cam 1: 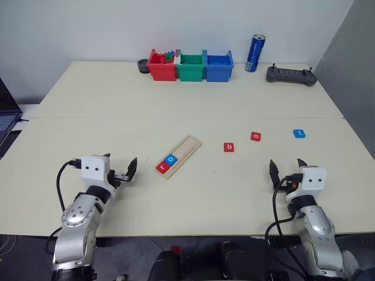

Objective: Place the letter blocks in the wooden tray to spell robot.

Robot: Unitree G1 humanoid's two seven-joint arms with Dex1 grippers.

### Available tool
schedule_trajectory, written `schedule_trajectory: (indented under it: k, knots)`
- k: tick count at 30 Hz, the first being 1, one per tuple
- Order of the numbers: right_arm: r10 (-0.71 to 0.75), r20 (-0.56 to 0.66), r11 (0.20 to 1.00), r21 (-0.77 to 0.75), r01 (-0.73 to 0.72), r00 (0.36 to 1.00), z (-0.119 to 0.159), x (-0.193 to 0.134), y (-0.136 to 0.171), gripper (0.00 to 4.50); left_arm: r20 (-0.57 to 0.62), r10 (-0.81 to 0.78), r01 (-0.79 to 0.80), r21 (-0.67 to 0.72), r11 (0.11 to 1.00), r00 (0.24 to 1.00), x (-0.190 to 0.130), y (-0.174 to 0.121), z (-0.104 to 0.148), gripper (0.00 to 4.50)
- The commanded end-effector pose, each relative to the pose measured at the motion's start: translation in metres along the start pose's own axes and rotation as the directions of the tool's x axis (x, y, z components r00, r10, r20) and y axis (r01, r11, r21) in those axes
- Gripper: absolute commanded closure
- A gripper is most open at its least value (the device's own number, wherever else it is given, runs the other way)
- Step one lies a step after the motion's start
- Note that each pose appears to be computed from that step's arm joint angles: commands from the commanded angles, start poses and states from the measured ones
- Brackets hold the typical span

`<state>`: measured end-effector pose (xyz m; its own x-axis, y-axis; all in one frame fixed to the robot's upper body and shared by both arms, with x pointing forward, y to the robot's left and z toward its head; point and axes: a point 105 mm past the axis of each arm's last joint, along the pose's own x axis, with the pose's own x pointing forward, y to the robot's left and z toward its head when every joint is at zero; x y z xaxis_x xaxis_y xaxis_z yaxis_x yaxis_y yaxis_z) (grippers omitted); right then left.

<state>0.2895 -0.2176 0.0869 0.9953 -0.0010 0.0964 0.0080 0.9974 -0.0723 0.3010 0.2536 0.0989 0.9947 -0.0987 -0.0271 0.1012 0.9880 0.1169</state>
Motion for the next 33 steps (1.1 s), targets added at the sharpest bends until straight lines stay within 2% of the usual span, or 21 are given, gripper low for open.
schedule_trajectory:
  k: [1, 12, 18, 21, 25, 28, 31, 33]
  knots:
    - [-0.016, 0.045, 1.000, -0.006, 0.017, 0.999, 0.011, 0.001, -0.005, 0.02, 0.075, 0.011, -0.012, 0.015, 1.000, 0.997, -0.001, 0.002, 0.020, 0.00]
    - [-0.009, 0.033, 1.000, -0.008, 0.009, 0.999, 0.009, 0.003, -0.004, 0.02, 0.026, 0.097, -0.097, 0.015, 0.995, 0.995, 0.005, 0.006, 0.017, 0.00]
    - [0.006, 0.033, 1.000, -0.010, -0.005, 0.999, 0.009, 0.006, -0.003, 0.02, 0.127, 0.143, -0.144, -0.008, 0.990, 0.981, 0.004, 0.019, 0.033, 0.00]
    - [0.011, 0.035, 1.000, -0.009, -0.011, 0.999, 0.010, 0.007, -0.003, 0.02, 0.136, 0.105, -0.096, -0.071, 0.993, 0.985, 0.004, 0.017, 0.034, 0.00]
    - [0.016, 0.035, 1.000, -0.009, -0.016, 0.999, 0.011, 0.006, -0.002, 0.02, 0.155, 0.022, -0.012, -0.069, 0.998, 0.988, 0.002, 0.007, 0.037, 0.00]
    - [0.042, 0.039, 0.999, -0.006, -0.042, 0.998, 0.013, 0.005, 0.001, 0.02, 0.150, -0.087, 0.100, -0.086, 0.991, 0.985, 0.003, -0.012, 0.038, 0.00]
    - [0.127, 0.048, 0.992, 0.008, -0.128, 0.991, 0.018, 0.003, 0.013, 0.02, 0.136, -0.209, 0.221, -0.081, 0.972, 0.968, 0.002, -0.031, 0.039, 0.00]
    - [0.254, 0.060, 0.967, 0.009, -0.255, 0.965, 0.026, 0.000, 0.031, 0.02, 0.104, -0.307, 0.315, -0.067, 0.947, 0.946, 0.000, -0.046, 0.037, 0.00]
